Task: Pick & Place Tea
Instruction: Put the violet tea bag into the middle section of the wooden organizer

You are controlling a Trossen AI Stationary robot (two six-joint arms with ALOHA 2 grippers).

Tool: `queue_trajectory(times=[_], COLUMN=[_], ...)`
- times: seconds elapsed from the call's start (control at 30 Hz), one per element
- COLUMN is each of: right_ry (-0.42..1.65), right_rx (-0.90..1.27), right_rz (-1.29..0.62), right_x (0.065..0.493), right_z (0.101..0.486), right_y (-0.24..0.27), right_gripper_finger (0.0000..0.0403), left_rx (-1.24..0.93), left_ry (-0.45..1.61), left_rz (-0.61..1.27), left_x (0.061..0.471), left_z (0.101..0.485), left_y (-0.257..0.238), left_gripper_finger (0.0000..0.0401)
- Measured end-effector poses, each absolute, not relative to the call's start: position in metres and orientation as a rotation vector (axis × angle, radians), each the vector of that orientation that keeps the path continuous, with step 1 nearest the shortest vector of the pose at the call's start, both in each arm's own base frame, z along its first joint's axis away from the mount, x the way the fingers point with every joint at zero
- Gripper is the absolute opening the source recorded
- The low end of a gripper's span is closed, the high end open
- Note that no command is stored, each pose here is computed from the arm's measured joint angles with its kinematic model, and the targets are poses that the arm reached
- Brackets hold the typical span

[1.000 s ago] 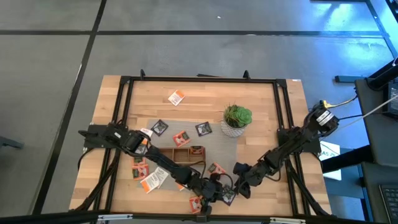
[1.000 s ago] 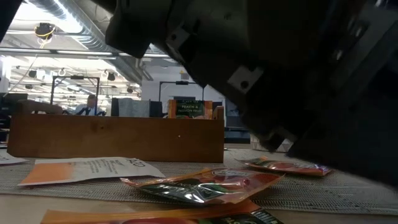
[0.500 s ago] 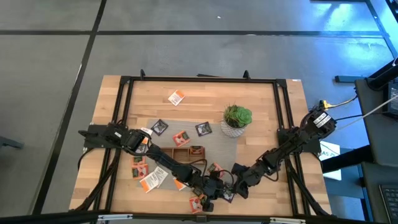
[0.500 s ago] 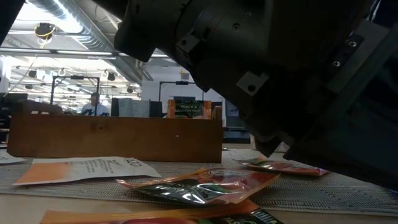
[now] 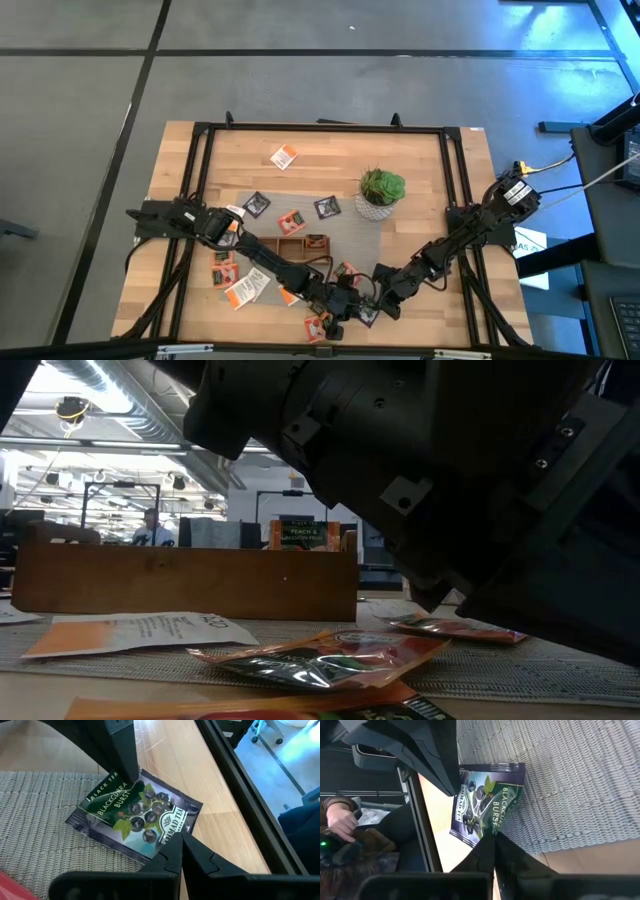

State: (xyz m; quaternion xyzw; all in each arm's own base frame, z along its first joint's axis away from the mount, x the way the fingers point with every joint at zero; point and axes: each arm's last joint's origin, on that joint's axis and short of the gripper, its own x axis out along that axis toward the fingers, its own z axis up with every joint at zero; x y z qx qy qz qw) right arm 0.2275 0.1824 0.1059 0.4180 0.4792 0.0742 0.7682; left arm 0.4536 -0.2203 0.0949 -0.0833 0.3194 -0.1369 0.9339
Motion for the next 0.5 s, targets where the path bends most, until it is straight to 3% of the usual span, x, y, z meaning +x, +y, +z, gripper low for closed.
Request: queue_trajectory(times=[0.2,0.5], right_ry=[1.027,0.859], right_rx=[0.901,0.862], right_rz=[0.165,0.243], right_x=[0.228,0.227], right_z=[0.108,0.146], right_y=[0.182,0.177], right_gripper_finger=[0.0006,0.0004], left_rx=[-0.180,-0.092], left_ry=[0.657,0.624], left_rz=[-0.367,-0.416], left_x=[0.450,0.420], left_z=[0.116,0.214], left_y=[-0.220,-0.211], left_gripper_finger=[0.0003,0.0003])
